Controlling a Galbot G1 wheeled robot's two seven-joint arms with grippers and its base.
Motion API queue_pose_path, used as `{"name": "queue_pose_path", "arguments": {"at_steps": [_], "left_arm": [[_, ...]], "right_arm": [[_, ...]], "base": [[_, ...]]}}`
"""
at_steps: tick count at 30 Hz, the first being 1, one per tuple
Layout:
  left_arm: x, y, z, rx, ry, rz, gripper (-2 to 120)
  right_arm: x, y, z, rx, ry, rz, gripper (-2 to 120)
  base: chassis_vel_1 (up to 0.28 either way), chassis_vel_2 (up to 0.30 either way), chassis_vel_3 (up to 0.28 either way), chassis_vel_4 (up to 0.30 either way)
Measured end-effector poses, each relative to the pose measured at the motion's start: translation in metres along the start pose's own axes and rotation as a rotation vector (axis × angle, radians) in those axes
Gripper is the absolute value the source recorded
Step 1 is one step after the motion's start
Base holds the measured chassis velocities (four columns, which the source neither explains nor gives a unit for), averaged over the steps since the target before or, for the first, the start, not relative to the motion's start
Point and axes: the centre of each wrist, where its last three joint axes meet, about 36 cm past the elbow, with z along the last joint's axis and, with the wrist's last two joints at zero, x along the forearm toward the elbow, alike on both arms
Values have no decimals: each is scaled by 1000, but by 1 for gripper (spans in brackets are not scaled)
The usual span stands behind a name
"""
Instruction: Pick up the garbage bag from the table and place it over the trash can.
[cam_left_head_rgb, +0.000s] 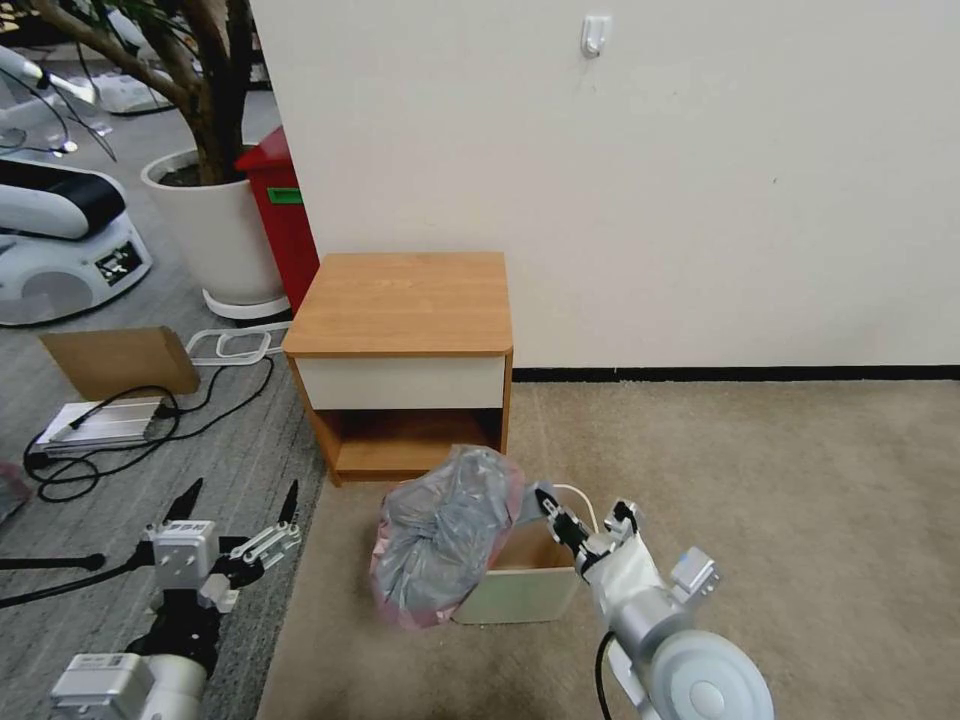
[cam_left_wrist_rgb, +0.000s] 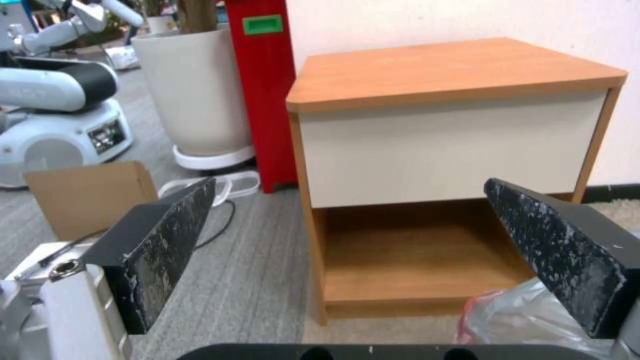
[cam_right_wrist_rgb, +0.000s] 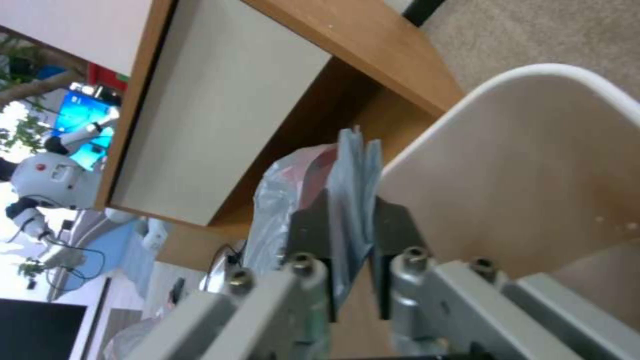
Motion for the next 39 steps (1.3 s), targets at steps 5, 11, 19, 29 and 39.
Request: {"name": "queue_pose_path", "arguments": {"at_steps": [5, 11, 19, 29, 39], "left_arm": [[0, -3, 1, 14, 7, 6, 100], [1, -6, 1, 23, 14, 10, 100], [-4, -12, 0, 45, 40, 48, 100], [-26, -24, -12, 116, 111, 163, 100], [-70, -40, -4, 93, 184, 216, 100]], "right_arm": [[0, -1, -2, 1, 4, 19, 32], [5, -5, -6, 1, -7, 43, 55], [17, -5, -12, -6, -36, 59, 80], [40, -2, -20, 22, -95, 90, 100], [43, 0, -17, 38, -149, 124, 100]], "base": [[0, 0, 0, 0], [0, 0, 0, 0], [0, 0, 0, 0], [0, 0, 0, 0], [0, 0, 0, 0]]}}
